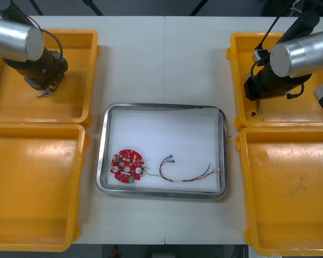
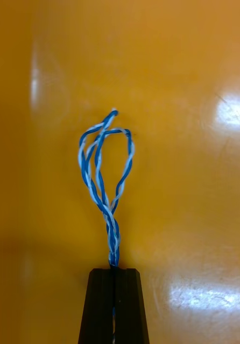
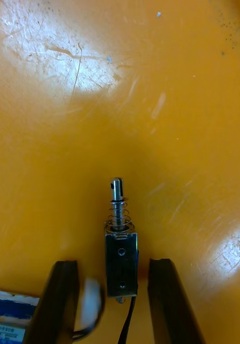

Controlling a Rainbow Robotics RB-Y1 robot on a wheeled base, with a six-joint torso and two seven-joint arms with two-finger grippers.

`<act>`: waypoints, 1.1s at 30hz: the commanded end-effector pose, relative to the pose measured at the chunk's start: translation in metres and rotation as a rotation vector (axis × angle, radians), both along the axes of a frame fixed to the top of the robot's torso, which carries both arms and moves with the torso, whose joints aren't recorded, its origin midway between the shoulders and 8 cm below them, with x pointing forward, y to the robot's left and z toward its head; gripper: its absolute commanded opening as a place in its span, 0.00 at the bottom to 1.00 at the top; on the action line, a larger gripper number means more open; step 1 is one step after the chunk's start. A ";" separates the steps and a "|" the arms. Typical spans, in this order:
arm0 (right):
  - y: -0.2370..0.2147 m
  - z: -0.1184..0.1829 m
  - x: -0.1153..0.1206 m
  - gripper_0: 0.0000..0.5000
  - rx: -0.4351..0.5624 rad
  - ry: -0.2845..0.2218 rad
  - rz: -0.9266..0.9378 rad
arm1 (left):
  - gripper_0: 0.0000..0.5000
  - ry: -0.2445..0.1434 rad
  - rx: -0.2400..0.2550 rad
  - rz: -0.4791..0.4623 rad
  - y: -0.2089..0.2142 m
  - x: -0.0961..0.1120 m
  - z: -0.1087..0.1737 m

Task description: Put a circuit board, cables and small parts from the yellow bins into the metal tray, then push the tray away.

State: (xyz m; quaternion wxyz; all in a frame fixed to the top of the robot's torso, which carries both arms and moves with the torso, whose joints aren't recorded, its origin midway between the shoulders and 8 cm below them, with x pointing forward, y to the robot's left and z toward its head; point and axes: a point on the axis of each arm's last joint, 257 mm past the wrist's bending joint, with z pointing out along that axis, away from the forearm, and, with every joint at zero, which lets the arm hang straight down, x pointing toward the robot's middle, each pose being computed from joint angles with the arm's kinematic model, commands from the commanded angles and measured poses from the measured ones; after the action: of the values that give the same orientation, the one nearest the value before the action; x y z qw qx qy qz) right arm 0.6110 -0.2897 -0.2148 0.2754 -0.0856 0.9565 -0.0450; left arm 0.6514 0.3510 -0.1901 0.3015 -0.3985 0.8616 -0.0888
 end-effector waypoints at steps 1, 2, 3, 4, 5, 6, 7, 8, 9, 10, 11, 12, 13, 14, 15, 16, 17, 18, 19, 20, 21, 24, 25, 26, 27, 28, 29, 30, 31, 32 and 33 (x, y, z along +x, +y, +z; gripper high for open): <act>-0.007 0.027 0.008 0.00 -0.090 -0.036 0.098 | 0.91 -0.009 0.013 0.021 0.001 0.001 -0.002; -0.009 0.033 0.007 0.00 -0.098 -0.038 0.112 | 0.94 -0.018 0.027 0.017 0.003 0.003 0.003; -0.012 0.038 0.005 0.00 -0.109 -0.033 0.127 | 0.97 -0.027 0.028 0.015 0.003 0.005 0.008; -0.012 0.044 0.003 0.00 -0.118 -0.029 0.145 | 1.00 -0.028 0.029 0.015 0.005 0.005 0.012; -0.014 0.047 0.001 0.00 -0.125 -0.024 0.153 | 1.00 -0.030 0.031 0.013 0.005 0.006 0.014; -0.014 0.054 -0.002 0.00 -0.135 -0.017 0.169 | 1.00 -0.030 0.035 0.013 0.007 0.006 0.020; -0.015 0.059 -0.004 0.00 -0.139 -0.014 0.179 | 1.00 -0.023 0.037 0.010 0.006 0.005 0.023; -0.015 0.064 -0.007 0.00 -0.144 -0.010 0.190 | 1.00 -0.020 0.048 0.008 0.008 0.004 0.029; -0.016 0.071 -0.011 0.00 -0.150 -0.005 0.204 | 1.00 -0.007 0.065 -0.006 0.010 0.002 0.034; -0.016 0.073 -0.013 0.00 -0.153 -0.001 0.210 | 1.00 -0.002 0.069 -0.010 0.011 0.001 0.037; -0.017 0.079 -0.018 0.00 -0.160 0.006 0.225 | 1.00 0.011 0.076 -0.018 0.011 -0.002 0.043; -0.017 0.084 -0.023 0.00 -0.166 0.014 0.237 | 1.00 0.022 0.083 -0.024 0.013 -0.005 0.047; -0.017 0.088 -0.026 0.00 -0.171 0.020 0.247 | 1.00 0.028 0.089 -0.027 0.014 -0.007 0.051; -0.018 0.093 -0.031 0.00 -0.176 0.027 0.255 | 1.00 0.033 0.094 -0.028 0.015 -0.009 0.058; -0.017 0.095 -0.034 0.00 -0.177 0.032 0.259 | 1.00 0.034 0.093 -0.029 0.014 -0.009 0.060; -0.017 0.099 -0.039 0.00 -0.178 0.041 0.267 | 1.00 0.033 0.095 -0.028 0.015 -0.011 0.066; -0.016 0.102 -0.041 0.00 -0.174 0.041 0.271 | 1.00 0.033 0.096 -0.029 0.014 -0.011 0.069; -0.015 0.106 -0.048 0.00 -0.174 0.052 0.285 | 1.00 0.031 0.097 -0.034 0.013 -0.012 0.076; -0.015 0.108 -0.050 0.00 -0.174 0.053 0.289 | 1.00 0.032 0.097 -0.034 0.014 -0.013 0.077; -0.013 0.112 -0.053 0.00 -0.173 0.056 0.303 | 1.00 0.028 0.093 -0.034 0.013 -0.014 0.081; -0.013 0.114 -0.055 0.00 -0.173 0.057 0.306 | 1.00 0.025 0.090 -0.033 0.013 -0.014 0.084; -0.010 0.122 -0.064 0.00 -0.167 0.062 0.333 | 1.00 0.016 0.082 -0.038 0.010 -0.014 0.092; -0.009 0.126 -0.067 0.00 -0.167 0.063 0.343 | 1.00 0.016 0.083 -0.040 0.010 -0.015 0.094; -0.008 0.128 -0.069 0.00 -0.163 0.065 0.352 | 1.00 0.013 0.086 -0.044 0.009 -0.015 0.096; -0.008 0.131 -0.071 0.00 -0.159 0.064 0.362 | 1.00 0.012 0.094 -0.049 0.010 -0.015 0.098; -0.007 0.133 -0.074 0.00 -0.157 0.065 0.375 | 1.00 0.005 0.108 -0.050 0.011 -0.014 0.101; -0.005 0.135 -0.075 0.00 -0.154 0.063 0.382 | 1.00 0.002 0.115 -0.050 0.013 -0.014 0.102; -0.005 0.137 -0.078 0.00 -0.151 0.064 0.394 | 1.00 -0.003 0.129 -0.048 0.015 -0.013 0.104; -0.004 0.139 -0.079 0.00 -0.150 0.062 0.404 | 1.00 -0.007 0.141 -0.049 0.017 -0.012 0.105; -0.003 0.141 -0.080 0.00 -0.148 0.059 0.412 | 1.00 -0.015 0.152 -0.049 0.019 -0.011 0.107; -0.002 0.145 -0.082 0.00 -0.147 0.055 0.422 | 1.00 -0.025 0.159 -0.049 0.020 -0.008 0.109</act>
State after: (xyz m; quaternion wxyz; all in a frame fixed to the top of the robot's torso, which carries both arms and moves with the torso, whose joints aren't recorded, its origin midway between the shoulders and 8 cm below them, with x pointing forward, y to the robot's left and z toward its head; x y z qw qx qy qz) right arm 0.5256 -0.2810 -0.1132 0.2088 -0.2935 0.9321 -0.0385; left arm 0.6258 0.3545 -0.1431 0.2837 -0.3828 0.8784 -0.0390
